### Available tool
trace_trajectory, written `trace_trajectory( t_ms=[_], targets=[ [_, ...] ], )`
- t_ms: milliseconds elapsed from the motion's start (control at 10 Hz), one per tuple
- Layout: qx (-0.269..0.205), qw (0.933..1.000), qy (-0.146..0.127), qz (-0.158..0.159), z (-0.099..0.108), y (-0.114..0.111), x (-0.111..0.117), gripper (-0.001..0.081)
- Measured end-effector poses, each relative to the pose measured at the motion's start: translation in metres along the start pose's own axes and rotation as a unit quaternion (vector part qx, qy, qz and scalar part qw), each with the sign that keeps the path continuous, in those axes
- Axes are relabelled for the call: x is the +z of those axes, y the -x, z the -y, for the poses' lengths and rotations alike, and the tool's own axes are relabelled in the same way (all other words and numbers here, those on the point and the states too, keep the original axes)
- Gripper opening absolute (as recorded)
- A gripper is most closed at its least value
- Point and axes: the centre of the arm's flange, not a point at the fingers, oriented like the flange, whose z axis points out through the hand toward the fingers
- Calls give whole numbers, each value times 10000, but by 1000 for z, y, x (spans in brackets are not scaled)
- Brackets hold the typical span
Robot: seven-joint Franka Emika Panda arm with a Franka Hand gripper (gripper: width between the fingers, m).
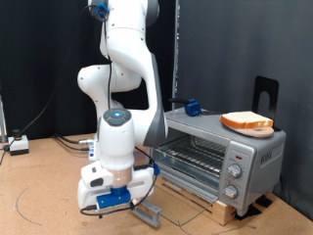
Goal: Make a piece of toast with the oven
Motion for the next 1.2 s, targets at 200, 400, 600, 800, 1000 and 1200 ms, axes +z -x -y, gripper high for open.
trace_trajectory(
  t_ms=[200,400,600,800,1000,1200],
  targets=[
    [-98,9997,-209,72,-5,-1,-23,809],
    [-103,9995,-278,79,-7,4,-33,809],
    [-347,9955,-678,560,0,14,-38,809],
    [-718,9809,-1408,1135,3,23,-63,809],
    [-1016,9643,-1913,1525,3,31,-89,809],
    [-1237,9540,-2123,1716,2,40,-114,809]
  ],
)
